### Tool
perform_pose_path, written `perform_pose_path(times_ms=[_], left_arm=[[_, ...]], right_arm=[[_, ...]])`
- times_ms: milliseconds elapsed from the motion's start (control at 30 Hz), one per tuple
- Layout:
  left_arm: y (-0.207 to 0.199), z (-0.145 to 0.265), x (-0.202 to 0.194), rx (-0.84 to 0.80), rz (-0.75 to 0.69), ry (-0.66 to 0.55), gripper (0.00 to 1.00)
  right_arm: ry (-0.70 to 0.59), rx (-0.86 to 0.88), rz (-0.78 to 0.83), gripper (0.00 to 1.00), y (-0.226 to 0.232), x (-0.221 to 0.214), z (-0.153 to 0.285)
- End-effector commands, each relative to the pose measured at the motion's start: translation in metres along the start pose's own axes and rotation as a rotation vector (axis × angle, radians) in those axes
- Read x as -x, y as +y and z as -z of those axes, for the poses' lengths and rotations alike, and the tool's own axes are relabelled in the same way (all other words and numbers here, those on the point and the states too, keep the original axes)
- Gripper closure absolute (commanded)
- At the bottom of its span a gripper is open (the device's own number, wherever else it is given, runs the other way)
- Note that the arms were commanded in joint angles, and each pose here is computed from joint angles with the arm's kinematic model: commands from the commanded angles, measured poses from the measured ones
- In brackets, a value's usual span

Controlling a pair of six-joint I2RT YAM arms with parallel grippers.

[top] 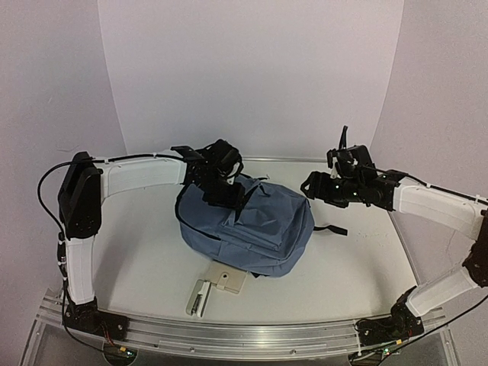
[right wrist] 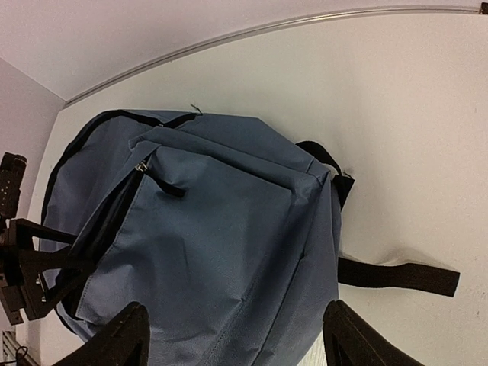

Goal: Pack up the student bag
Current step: Unzip the student bag at the center of the board.

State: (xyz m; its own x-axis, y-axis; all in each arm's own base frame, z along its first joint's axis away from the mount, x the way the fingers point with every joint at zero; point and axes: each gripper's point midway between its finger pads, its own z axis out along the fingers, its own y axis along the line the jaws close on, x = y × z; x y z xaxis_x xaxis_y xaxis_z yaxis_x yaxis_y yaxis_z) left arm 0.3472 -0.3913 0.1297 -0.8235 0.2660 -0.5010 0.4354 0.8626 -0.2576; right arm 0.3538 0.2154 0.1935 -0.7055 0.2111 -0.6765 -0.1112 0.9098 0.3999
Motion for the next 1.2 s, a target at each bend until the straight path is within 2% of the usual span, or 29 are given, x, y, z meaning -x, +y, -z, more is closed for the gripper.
perform_pose_path(times_ms=[0,233,500,633,767,967,1100,1167], left_arm=[[0.027,0.01,0.015,0.106,0.05,-0.037,0.51],[0.036,0.018,0.019,0.06,0.106,-0.068,0.55],[0.02,0.011,0.012,-0.072,0.117,-0.033,0.77],[0.02,0.008,0.006,-0.084,0.129,-0.019,0.92],[0.024,0.007,0.003,-0.074,0.147,-0.016,1.0],[0.03,0.015,-0.003,-0.071,0.191,-0.036,1.0],[0.034,0.021,-0.009,-0.079,0.225,-0.052,1.0],[0.037,0.024,-0.011,-0.077,0.242,-0.059,1.0]], right_arm=[[-0.026,0.032,-0.022,0.22,0.005,0.005,0.013],[-0.003,0.022,-0.034,0.22,-0.001,-0.005,0.009],[0.147,-0.038,-0.1,0.22,-0.028,-0.061,-0.013],[0.211,0.017,-0.143,0.27,-0.026,-0.086,-0.021],[0.226,0.111,-0.191,0.31,-0.015,-0.097,-0.03],[0.252,0.135,-0.194,0.59,-0.014,-0.11,-0.056],[0.245,0.111,-0.166,0.9,-0.014,-0.107,-0.076],[0.205,0.087,-0.141,1.0,-0.013,-0.093,-0.085]])
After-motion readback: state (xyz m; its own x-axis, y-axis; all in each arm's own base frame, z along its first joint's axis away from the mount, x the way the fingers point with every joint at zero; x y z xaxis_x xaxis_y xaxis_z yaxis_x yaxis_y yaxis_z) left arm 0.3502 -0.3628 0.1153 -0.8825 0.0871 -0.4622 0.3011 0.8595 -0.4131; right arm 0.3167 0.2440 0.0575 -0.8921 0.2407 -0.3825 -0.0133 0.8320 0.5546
